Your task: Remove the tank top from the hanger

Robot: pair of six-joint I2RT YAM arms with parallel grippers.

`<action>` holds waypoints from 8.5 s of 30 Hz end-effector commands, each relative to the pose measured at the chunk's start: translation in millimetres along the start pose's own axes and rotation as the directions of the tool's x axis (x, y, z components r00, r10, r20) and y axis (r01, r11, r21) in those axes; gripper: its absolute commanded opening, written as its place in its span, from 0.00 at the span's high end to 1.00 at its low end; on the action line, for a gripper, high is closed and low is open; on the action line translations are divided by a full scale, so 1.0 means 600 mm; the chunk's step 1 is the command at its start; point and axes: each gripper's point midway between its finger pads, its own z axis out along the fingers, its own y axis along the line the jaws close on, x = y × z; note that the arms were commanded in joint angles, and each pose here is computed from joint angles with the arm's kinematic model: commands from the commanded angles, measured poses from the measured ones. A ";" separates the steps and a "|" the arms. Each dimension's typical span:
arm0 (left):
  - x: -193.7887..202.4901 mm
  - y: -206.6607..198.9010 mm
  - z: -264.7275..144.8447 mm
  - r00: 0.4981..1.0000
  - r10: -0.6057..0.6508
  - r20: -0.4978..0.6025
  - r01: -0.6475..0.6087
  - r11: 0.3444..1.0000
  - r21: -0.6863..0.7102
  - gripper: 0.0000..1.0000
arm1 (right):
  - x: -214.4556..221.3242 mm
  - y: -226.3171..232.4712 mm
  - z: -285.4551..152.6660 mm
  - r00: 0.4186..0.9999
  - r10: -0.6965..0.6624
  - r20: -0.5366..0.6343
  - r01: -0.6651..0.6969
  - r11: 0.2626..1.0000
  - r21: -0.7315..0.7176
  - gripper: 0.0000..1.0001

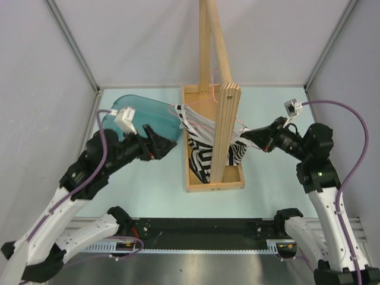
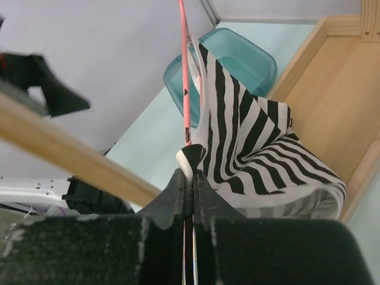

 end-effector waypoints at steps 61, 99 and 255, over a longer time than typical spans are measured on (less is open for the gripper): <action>-0.047 0.237 0.278 0.974 -0.060 -0.217 -0.010 0.952 -0.306 1.00 | -0.039 0.104 -0.106 0.983 -0.066 0.173 0.065 0.998 0.011 1.00; 0.012 0.212 0.251 0.959 -0.024 -0.284 -0.035 0.979 -0.202 0.85 | -0.054 0.079 -0.095 0.960 0.062 0.273 -0.073 0.997 0.031 1.00; -0.234 -0.134 0.120 0.557 0.822 0.115 -0.829 0.559 0.018 1.00 | 0.029 -0.093 -0.050 0.999 -0.045 0.006 0.039 0.915 0.402 0.06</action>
